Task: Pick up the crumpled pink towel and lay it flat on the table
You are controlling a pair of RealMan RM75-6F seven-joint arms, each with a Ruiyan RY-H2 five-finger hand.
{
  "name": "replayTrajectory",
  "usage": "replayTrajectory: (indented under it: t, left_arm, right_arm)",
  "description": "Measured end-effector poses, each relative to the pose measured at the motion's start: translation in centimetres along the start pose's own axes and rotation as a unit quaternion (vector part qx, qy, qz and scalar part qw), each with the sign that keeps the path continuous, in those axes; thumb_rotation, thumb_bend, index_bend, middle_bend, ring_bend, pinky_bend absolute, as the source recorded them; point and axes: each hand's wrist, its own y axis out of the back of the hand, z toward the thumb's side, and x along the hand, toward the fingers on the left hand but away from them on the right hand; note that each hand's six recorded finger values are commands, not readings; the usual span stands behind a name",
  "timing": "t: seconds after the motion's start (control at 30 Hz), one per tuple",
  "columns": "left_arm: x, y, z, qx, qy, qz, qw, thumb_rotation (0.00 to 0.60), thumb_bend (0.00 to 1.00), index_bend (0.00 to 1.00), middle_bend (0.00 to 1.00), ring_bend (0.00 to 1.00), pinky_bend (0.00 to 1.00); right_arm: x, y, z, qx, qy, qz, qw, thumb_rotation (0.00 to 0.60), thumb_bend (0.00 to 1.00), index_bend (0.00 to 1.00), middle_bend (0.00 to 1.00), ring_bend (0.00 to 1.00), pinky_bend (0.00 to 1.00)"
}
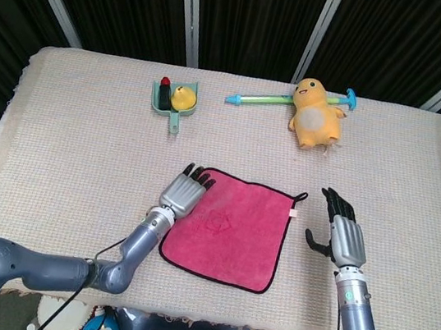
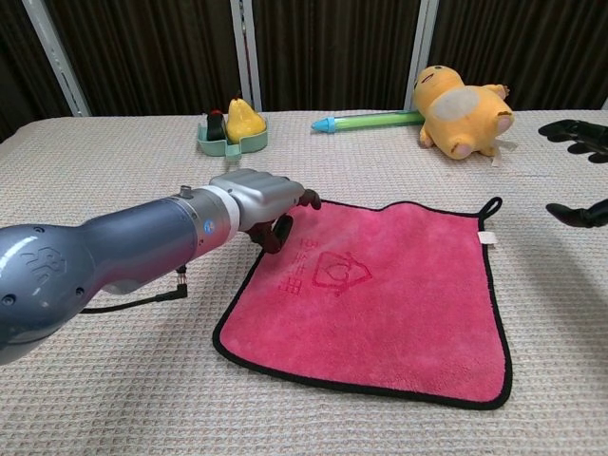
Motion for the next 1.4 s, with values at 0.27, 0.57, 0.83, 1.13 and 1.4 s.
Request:
replayTrajectory:
  t: [0.27,0.57,0.83,1.13,1.4]
  left_arm:
    - [0.1,-1.2,0.0,0.008,0.004,-0.015,0.9999,0.600,0.83,0.12,0.09,0.00,0.00]
    - [0.0,-1.7,-1.3,0.010,0.018,-0.021,0.9996,0.600,0.83,0.12,0.09,0.00,0.00]
    - [-0.3,-1.4,-2.5,0.012,0.026,-0.017,0.9994,0.600,0.83,0.12,0.09,0.00,0.00]
    - [-0.6,-1.1,-2.7,0.006,0.025,-0.009,0.9996,0.600,0.65,0.07,0.04,0.00,0.00]
    - [-1.1,0.3,-2.7,-0.015,0.021,0.019,0.9995,0.600,0.28,0.00,0.00,0.00,0.00]
  right_arm:
    - [0.3,-0.2,0.0,-0.006,-0.001,0.004,1.0000,0.600,0.42,0.00,0.00,0.00,0.00]
    - [0.5,-0.1,0.4,-0.007,0.003,0.002,1.0000,0.600,0.41,0.00,0.00,0.00,0.00]
    - [0.7,-0.4,0.7,-0.007,0.007,0.005,0.9999,0.600,0.41,0.00,0.00,0.00,0.00]
    - [0.9,-0.6,0.7,-0.005,0.007,0.006,0.9999,0.600,0.41,0.00,0.00,0.00,0.00]
    - [0.9,-0.2,0.1,0.001,0.005,0.003,1.0000,0.600,0.41,0.00,0.00,0.00,0.00]
